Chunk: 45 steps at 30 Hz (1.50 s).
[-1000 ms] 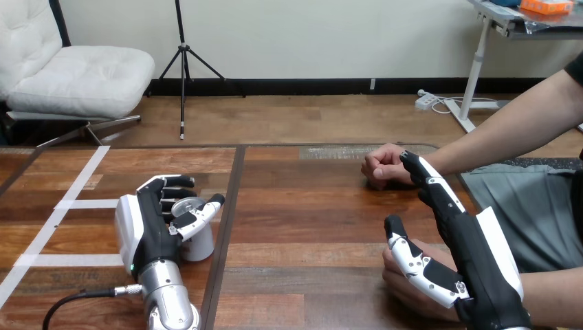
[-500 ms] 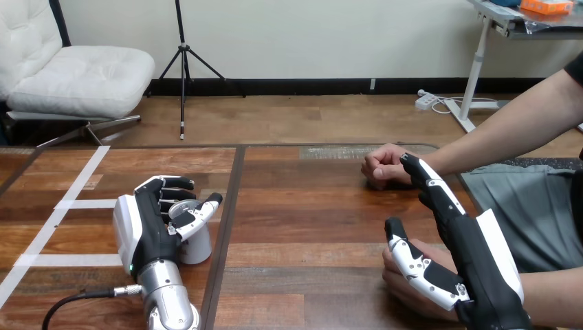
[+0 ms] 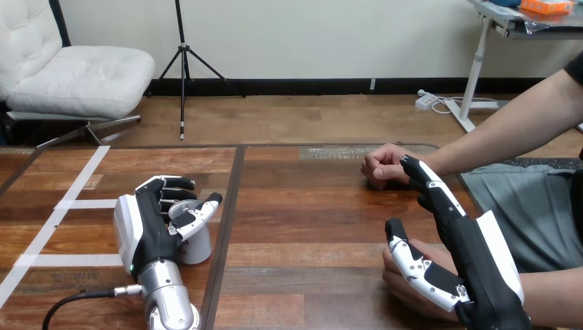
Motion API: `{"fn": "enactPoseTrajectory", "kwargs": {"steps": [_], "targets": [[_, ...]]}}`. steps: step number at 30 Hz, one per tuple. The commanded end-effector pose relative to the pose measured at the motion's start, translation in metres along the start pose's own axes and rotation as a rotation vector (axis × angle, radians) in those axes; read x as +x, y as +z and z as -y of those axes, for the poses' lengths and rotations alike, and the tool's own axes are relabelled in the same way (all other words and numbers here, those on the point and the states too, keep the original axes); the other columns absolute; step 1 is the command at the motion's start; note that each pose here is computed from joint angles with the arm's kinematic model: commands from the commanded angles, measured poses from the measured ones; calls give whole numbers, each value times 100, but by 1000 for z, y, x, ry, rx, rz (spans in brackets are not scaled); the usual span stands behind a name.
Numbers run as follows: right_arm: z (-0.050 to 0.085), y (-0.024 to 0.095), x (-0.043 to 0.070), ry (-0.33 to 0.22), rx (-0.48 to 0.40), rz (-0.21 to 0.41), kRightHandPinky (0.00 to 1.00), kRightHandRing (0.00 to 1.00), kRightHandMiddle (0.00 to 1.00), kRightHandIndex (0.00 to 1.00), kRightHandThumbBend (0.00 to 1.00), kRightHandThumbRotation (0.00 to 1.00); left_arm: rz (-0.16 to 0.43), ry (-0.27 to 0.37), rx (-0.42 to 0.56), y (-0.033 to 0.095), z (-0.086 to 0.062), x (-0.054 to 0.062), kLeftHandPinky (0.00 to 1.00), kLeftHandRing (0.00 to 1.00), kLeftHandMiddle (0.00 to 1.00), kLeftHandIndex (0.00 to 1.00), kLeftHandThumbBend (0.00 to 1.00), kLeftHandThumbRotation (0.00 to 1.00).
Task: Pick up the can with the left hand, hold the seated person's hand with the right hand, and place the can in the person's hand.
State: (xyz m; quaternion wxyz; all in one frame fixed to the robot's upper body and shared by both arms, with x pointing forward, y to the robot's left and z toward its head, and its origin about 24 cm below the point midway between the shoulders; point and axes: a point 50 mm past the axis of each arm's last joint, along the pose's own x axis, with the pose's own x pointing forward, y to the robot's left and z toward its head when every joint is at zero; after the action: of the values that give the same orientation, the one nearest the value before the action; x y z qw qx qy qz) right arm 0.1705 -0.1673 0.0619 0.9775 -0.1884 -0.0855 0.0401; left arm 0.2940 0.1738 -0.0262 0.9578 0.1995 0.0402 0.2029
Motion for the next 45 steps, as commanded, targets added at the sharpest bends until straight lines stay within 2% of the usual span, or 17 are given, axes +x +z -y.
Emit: {"fn": "enactPoseTrajectory", "kwargs": {"steps": [1, 31, 45], "targets": [[6, 19, 9, -24, -16, 108, 94, 95, 95, 93, 15, 18, 94, -10, -12, 24, 5, 13, 41, 45, 49, 50, 68, 0], [6, 20, 7, -27, -16, 105, 93, 95, 95, 93, 15, 17, 108, -24, -16, 20, 3, 8, 42, 46, 49, 50, 68, 0], [6, 19, 7, -22, -16, 91, 94, 95, 95, 93, 16, 17, 135, -6, -34, 24, 2, 9, 44, 46, 49, 50, 67, 0]]}}
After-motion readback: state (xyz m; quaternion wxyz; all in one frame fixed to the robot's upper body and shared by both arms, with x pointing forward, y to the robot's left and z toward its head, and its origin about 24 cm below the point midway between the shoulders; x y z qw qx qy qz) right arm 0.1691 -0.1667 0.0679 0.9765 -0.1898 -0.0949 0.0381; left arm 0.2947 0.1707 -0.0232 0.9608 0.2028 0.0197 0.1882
